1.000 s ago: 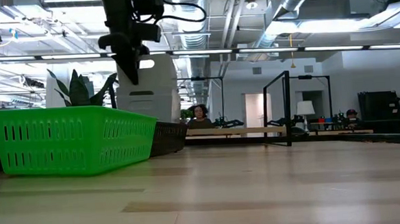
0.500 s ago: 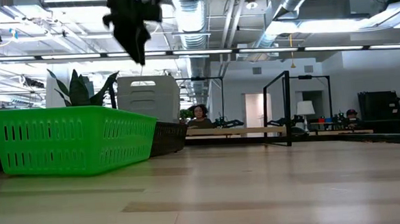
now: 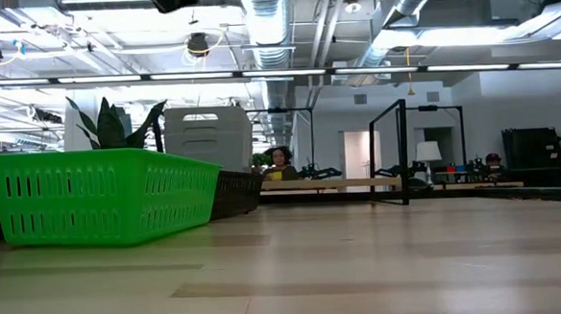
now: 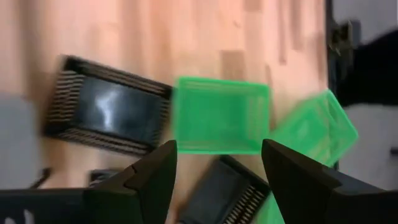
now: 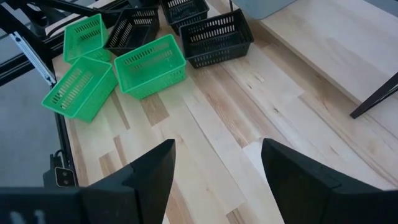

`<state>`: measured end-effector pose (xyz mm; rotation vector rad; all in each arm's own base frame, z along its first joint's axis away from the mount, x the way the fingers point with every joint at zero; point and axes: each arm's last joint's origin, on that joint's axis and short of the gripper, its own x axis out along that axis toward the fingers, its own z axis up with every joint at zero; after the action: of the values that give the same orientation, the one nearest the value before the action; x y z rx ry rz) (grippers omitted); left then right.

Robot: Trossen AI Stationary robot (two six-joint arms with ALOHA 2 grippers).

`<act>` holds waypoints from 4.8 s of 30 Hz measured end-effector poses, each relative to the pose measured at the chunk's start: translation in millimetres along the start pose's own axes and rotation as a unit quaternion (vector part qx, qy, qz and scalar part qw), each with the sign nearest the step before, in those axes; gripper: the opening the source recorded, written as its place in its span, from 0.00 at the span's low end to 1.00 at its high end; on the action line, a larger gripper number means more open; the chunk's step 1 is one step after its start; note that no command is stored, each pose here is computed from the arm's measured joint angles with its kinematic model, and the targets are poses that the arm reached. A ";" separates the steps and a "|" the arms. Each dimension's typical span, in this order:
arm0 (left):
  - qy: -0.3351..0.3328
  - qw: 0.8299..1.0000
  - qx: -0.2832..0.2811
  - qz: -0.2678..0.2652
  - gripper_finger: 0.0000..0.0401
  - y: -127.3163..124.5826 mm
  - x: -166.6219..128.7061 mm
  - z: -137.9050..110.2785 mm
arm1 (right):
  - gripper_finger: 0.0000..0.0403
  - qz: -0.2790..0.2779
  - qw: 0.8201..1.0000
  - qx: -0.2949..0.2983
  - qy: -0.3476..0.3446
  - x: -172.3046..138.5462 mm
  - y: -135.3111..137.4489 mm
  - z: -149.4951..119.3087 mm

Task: Stack baskets on shelf by color
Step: Put the bottom left black bin on the shelf

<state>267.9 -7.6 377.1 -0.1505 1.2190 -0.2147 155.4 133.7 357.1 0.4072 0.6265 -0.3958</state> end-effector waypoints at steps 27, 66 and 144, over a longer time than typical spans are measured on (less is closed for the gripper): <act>0.046 0.950 -0.264 0.164 0.55 -114.0 140.9 -92.8 | 0.66 0.000 1.000 -0.005 0.000 0.0 0.1 -0.1; 0.070 0.930 -0.329 0.145 0.02 -89.6 202.5 -126.5 | 0.66 0.001 1.000 -0.017 0.003 -0.4 -0.1 -0.6; 0.027 0.961 0.025 0.275 0.15 183.0 152.7 87.5 | 0.66 -0.004 1.000 0.008 -0.008 0.0 -0.4 0.4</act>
<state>415.5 132.7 225.4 0.2425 1.2623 0.2373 155.4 133.1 357.3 0.4161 0.6096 -0.4120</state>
